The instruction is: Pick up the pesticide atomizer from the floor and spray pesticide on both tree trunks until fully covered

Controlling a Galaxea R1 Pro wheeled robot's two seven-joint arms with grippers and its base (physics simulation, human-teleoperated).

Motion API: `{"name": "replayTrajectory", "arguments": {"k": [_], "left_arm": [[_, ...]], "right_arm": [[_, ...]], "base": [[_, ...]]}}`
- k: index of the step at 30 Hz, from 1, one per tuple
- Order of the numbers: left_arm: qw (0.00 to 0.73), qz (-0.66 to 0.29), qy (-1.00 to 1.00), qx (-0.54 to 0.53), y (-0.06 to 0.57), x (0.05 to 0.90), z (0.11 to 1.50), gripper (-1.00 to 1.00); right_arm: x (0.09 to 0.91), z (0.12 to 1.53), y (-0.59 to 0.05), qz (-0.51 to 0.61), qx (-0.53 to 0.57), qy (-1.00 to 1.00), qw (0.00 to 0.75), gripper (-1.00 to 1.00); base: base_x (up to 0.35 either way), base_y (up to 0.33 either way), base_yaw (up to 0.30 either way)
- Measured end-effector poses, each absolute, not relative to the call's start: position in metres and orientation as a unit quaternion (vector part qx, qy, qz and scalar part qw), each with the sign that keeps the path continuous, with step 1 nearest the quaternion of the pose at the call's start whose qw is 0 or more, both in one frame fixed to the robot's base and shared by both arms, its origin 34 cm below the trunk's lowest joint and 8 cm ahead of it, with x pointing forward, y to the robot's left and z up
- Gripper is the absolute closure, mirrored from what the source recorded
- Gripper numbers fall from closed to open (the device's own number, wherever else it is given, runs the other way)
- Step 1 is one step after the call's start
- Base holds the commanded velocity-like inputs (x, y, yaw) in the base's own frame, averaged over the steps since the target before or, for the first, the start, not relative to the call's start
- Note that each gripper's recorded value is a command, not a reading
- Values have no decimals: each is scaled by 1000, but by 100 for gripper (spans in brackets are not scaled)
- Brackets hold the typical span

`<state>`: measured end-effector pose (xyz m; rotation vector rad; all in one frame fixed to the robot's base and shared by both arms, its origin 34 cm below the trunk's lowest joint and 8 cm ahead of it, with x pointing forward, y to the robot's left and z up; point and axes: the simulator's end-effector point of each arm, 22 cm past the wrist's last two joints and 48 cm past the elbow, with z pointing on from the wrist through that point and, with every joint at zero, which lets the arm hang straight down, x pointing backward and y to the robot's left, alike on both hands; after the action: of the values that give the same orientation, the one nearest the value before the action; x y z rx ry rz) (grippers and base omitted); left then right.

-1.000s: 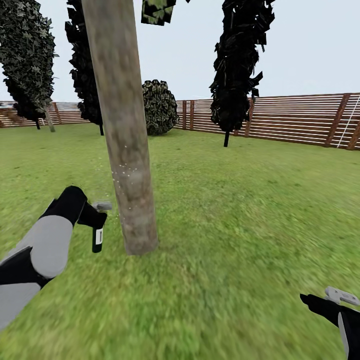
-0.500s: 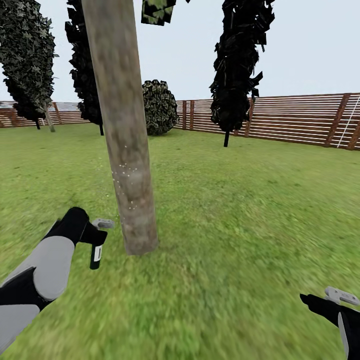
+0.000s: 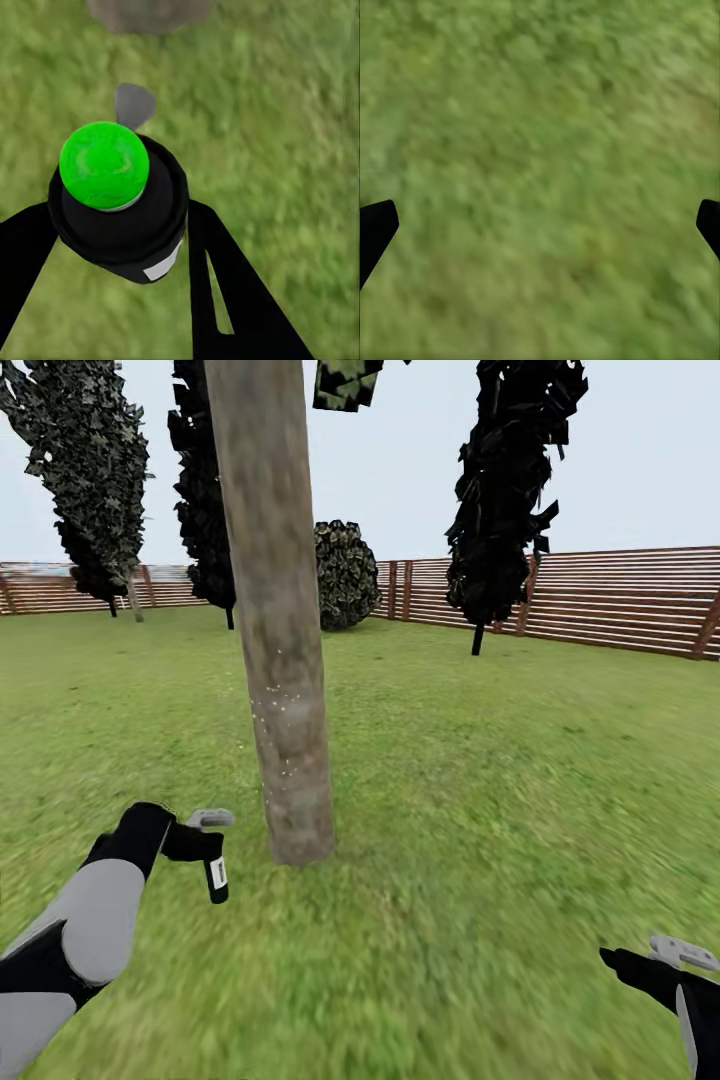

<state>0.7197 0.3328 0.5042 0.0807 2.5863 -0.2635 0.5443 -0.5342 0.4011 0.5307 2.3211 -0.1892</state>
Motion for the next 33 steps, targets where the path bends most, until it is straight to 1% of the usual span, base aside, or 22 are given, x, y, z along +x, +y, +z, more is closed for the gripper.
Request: {"name": "replayTrajectory", "arguments": {"k": [2,5,9,16,18,24,33], "left_arm": [[290,-135,947,-5,330,724,506,100],[308,-143,941,-1,326,729,507,100],[308,-145,940,2,323,729,505,100],[300,-72,951,-20,352,728,491,100],[288,-76,954,-17,343,723,481,100],[292,-78,953,-6,333,726,479,100],[292,-76,953,-6,334,725,478,100]], "right_arm": [[544,401,-533,-73,207,904,368,-100],[544,401,-533,-73,207,904,368,-100],[545,401,-533,-72,207,904,368,-100],[545,400,-531,-71,207,904,367,-100],[545,400,-531,-71,207,904,367,-100],[545,400,-530,-71,207,904,367,-100],[545,399,-530,-71,207,904,367,-100]], "base": [[0,0,8],[5,-85,12],[64,-264,192],[62,-290,243],[20,-290,43],[21,-302,56],[0,-309,261]]}}
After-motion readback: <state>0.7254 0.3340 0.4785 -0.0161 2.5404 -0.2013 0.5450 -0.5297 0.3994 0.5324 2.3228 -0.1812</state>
